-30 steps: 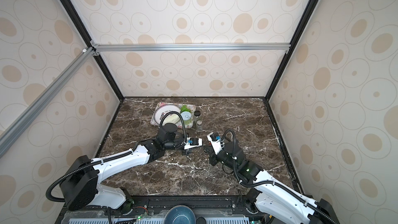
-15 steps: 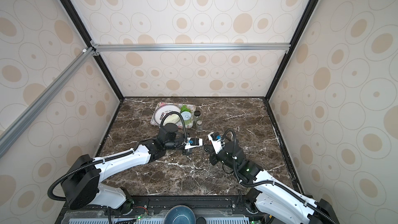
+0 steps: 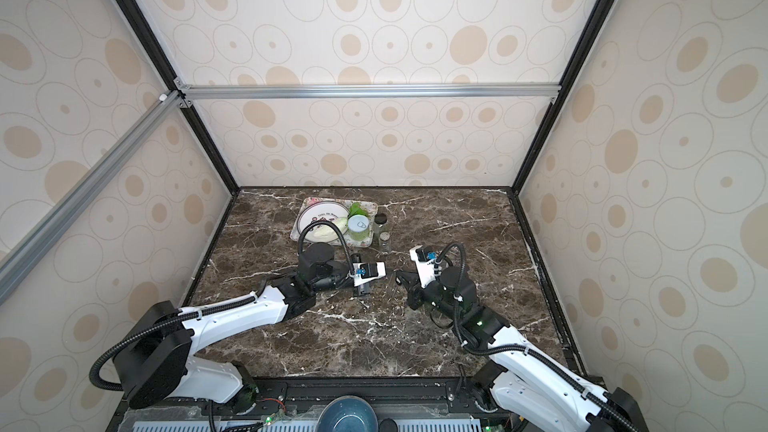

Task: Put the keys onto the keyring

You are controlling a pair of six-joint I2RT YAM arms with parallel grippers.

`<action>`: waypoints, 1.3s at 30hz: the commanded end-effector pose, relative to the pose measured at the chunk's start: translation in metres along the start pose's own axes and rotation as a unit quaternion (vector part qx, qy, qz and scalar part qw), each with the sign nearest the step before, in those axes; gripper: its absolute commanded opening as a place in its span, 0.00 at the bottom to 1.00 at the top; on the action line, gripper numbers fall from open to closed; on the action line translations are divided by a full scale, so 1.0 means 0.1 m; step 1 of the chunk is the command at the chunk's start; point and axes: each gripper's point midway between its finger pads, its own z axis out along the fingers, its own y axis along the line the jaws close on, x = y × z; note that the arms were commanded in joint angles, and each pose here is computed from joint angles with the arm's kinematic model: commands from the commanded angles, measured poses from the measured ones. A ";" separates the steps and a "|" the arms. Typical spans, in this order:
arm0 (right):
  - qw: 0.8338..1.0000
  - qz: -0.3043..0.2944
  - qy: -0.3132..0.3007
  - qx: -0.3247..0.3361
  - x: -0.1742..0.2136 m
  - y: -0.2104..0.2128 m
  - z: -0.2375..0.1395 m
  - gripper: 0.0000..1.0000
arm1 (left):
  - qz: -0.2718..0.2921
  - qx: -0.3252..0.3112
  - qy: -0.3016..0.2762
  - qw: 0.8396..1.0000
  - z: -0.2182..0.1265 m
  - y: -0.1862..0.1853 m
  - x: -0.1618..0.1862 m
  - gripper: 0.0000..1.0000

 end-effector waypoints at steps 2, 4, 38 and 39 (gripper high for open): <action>0.999 0.032 0.013 0.021 0.10 -0.14 0.04 0.00 | 0.011 -0.023 -0.069 0.997 -0.08 0.12 -0.40 0.00; 0.999 0.035 0.017 0.019 0.11 -0.14 0.06 0.00 | 0.008 -0.029 -0.074 0.997 -0.09 0.14 -0.42 0.00; 1.000 0.012 0.007 0.008 0.03 -0.08 -0.03 0.00 | 0.014 0.057 0.056 0.997 0.06 -0.06 0.02 0.30; 1.000 0.012 0.007 0.006 0.04 -0.07 -0.03 0.00 | 0.014 0.057 0.058 0.997 0.07 -0.05 0.03 0.30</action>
